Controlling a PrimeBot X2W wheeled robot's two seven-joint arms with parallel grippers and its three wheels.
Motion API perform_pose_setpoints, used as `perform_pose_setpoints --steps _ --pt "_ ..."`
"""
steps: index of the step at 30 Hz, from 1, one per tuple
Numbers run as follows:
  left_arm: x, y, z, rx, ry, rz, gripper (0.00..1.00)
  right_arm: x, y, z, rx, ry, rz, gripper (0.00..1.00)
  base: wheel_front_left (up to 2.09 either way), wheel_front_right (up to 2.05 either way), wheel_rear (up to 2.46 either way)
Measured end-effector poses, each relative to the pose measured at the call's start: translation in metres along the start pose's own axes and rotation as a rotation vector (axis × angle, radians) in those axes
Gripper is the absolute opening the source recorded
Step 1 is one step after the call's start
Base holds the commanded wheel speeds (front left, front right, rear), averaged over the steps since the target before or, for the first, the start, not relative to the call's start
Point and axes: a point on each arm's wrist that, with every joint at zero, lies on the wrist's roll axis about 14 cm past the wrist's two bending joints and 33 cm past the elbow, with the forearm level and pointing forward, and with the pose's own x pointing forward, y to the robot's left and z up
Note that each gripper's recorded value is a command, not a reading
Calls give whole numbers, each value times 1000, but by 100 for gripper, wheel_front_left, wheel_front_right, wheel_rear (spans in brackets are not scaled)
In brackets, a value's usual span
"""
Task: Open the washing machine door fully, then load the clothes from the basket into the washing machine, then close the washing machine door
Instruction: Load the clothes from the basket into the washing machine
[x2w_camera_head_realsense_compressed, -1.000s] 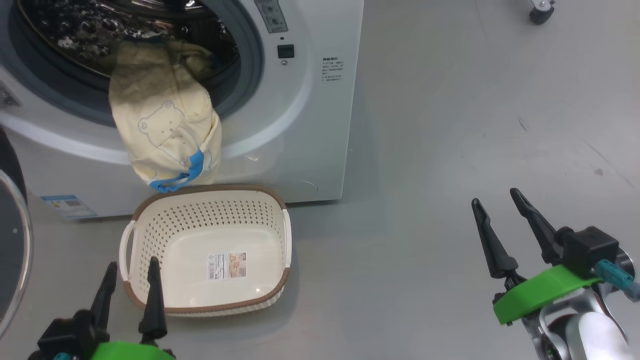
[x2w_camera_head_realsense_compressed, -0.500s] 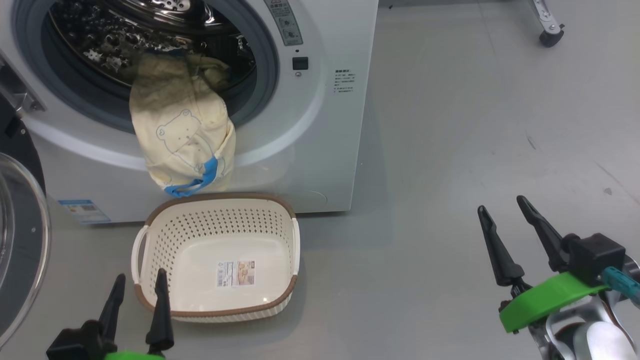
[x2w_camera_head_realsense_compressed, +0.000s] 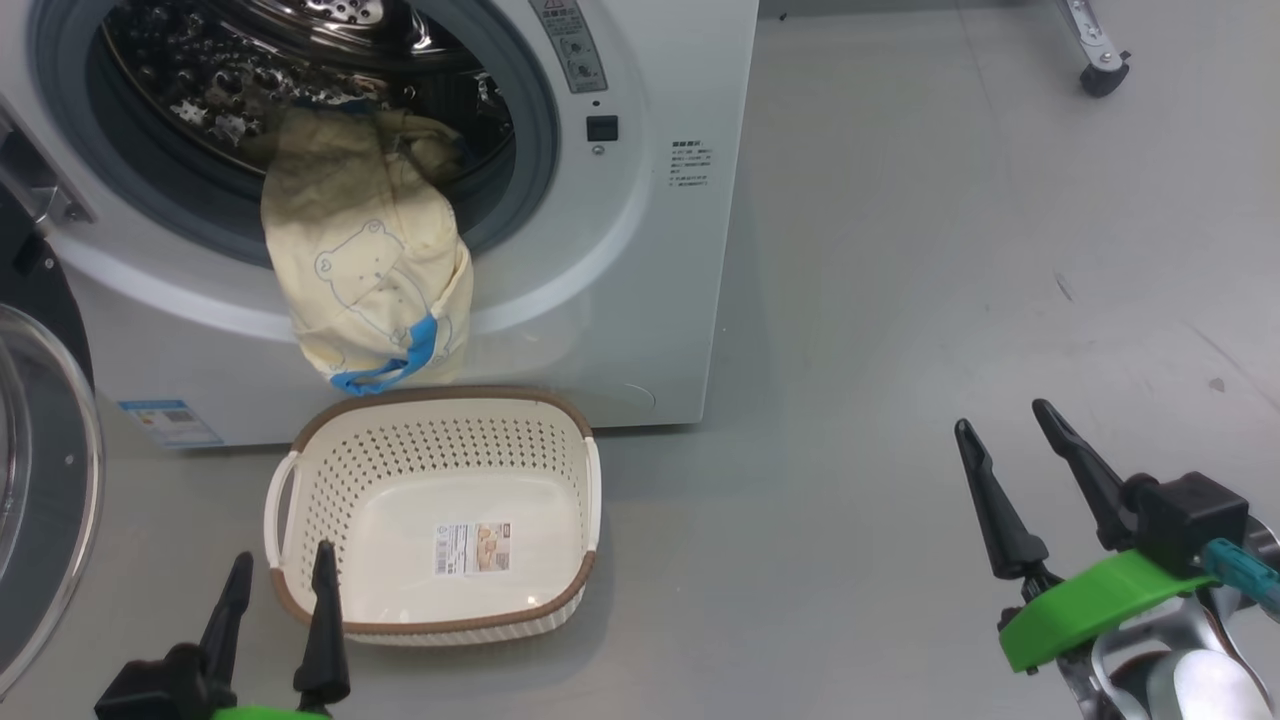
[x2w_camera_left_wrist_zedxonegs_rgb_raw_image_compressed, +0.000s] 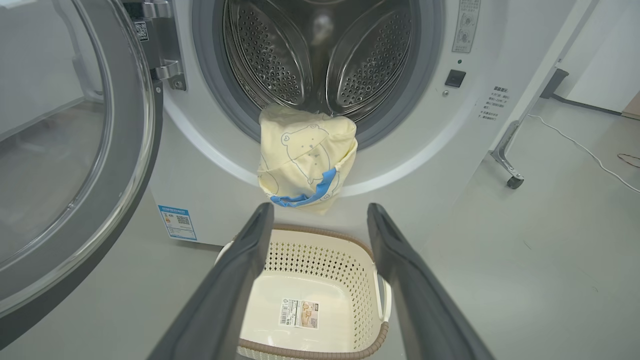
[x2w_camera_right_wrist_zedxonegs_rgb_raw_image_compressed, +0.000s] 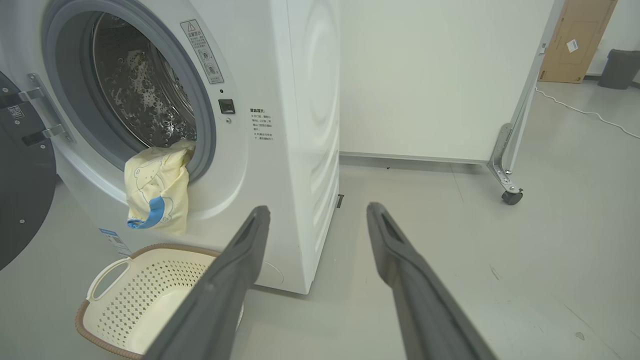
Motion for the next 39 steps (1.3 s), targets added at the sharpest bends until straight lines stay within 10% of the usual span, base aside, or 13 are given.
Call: perform_pose_setpoints --steps 14,39 --pt "15 4 -35 13 138 8 100 4 0 -15 11 45 0 100 0 0 0" --pt "192 -13 -133 113 440 -147 100 64 -22 -70 78 94 -54 100 0 0 0"
